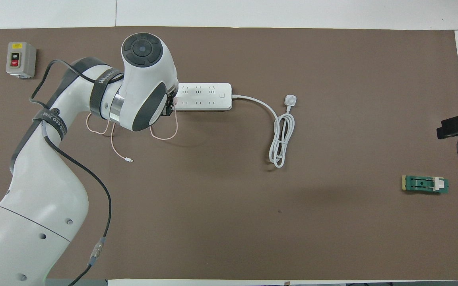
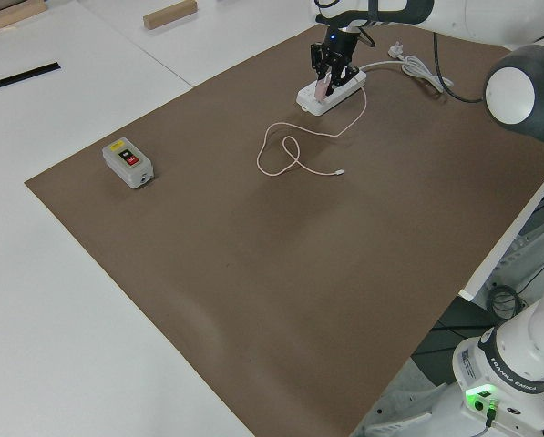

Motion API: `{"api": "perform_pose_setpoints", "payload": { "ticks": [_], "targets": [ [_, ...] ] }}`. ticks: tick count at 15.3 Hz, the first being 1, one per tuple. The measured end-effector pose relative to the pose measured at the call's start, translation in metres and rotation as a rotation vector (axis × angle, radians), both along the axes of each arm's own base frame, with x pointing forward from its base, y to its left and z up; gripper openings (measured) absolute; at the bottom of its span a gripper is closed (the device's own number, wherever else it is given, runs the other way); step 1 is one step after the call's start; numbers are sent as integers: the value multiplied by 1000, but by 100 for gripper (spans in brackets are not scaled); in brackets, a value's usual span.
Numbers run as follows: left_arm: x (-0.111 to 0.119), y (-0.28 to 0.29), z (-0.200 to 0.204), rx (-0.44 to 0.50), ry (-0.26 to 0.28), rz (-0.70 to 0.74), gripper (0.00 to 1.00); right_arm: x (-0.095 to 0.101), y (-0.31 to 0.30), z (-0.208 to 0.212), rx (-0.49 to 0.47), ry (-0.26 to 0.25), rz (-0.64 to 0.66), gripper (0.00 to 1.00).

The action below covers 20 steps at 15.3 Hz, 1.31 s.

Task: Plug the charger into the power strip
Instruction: 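Press the charger prongs into the strip socket with the left gripper, then open the left gripper and lift it off the plugged charger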

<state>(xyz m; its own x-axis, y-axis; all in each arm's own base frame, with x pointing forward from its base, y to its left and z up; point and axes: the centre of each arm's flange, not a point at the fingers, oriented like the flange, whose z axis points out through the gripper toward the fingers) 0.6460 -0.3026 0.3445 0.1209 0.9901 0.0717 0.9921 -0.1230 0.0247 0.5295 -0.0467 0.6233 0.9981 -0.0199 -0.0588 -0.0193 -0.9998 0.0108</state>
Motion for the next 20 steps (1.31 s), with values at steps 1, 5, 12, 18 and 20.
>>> {"api": "perform_pose_setpoints", "payload": {
  "ticks": [1,5,12,18,20],
  "targets": [
    [0,0,-4,0,2,0,32,0,0,0,0,0,0,100],
    [1,0,-5,0,2,0,32,0,0,0,0,0,0,100],
    [0,1,-9,-5,-5,-7,32,0,0,0,0,0,0,100],
    [0,10,-23,5,5,-1,57,0,0,0,0,0,0,100],
    [8,25,-5,-5,-23,18,80,0,0,0,0,0,0,100]
  ]
}}
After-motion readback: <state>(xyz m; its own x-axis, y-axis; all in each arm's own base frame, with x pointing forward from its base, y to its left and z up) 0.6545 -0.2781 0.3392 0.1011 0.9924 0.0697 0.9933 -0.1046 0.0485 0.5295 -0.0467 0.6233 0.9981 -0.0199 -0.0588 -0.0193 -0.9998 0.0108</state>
